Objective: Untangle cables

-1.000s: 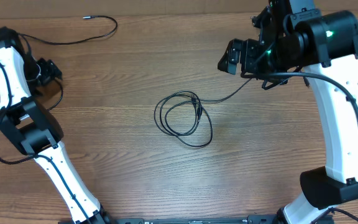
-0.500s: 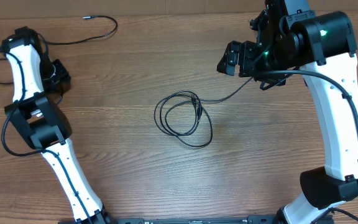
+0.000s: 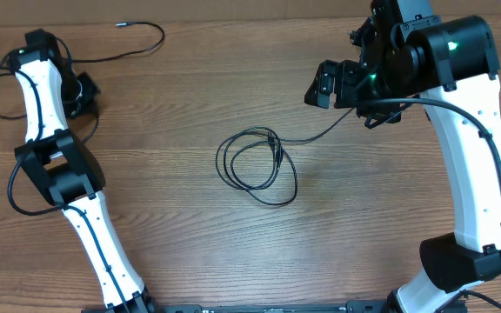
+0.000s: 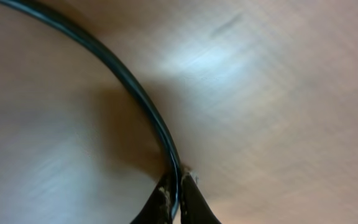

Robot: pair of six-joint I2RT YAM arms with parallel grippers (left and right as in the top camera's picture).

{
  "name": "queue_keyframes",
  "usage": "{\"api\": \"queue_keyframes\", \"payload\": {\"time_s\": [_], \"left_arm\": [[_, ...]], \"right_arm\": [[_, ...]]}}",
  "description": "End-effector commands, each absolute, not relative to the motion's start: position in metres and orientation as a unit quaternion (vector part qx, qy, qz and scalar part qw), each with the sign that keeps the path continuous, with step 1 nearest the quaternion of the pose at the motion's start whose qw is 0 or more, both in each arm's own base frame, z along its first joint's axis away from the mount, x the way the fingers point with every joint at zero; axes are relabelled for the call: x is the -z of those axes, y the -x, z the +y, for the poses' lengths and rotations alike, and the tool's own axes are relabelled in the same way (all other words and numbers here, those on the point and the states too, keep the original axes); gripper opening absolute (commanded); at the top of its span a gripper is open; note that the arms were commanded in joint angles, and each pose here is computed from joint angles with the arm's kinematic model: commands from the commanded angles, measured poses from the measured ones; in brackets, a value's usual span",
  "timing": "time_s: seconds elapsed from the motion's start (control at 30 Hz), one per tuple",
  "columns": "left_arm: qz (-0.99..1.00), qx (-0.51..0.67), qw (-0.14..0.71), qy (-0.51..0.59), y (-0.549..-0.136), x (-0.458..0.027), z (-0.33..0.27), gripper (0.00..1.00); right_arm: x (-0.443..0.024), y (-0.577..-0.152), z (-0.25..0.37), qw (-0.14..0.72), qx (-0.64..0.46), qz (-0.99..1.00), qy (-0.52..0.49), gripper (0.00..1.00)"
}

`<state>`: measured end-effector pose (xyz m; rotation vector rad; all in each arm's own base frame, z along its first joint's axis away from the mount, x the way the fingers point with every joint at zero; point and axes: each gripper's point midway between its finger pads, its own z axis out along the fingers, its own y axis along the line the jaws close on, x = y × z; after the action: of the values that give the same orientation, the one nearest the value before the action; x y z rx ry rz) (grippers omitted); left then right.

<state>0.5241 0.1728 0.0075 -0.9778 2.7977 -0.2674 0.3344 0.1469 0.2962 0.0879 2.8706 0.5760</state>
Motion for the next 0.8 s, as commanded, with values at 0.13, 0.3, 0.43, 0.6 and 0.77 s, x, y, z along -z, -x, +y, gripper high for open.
{"api": "queue_keyframes", "payload": {"time_s": [0.13,0.3,0.43,0.6,0.77], "left_arm": [[0.820,0.393,0.256,0.329,-0.625,-0.132,0.133,0.04],[0.817,0.377,0.327,0.290,-0.634,-0.180,0.139,0.51],[0.852,0.308,0.306,0.291,-0.612,-0.166,0.148,1.00],[0.901,0.176,0.234,0.321,-0.568,-0.129,0.172,1.00],[0.920,0.142,0.205,0.304,-0.541,-0.140,0.168,1.00]], "right_arm": [[-0.298,-0.332,0.147,0.110,-0.194,0.974,-0.027,1.00],[-0.299,-0.332,0.149,0.108,-0.199,0.974,-0.026,1.00],[-0.299,-0.332,0.148,0.108,-0.199,0.974,-0.026,1.00],[-0.298,-0.332,0.148,0.108,-0.199,0.974,-0.026,1.00],[-0.297,-0.335,0.141,0.112,-0.185,0.976,-0.035,1.00]]}}
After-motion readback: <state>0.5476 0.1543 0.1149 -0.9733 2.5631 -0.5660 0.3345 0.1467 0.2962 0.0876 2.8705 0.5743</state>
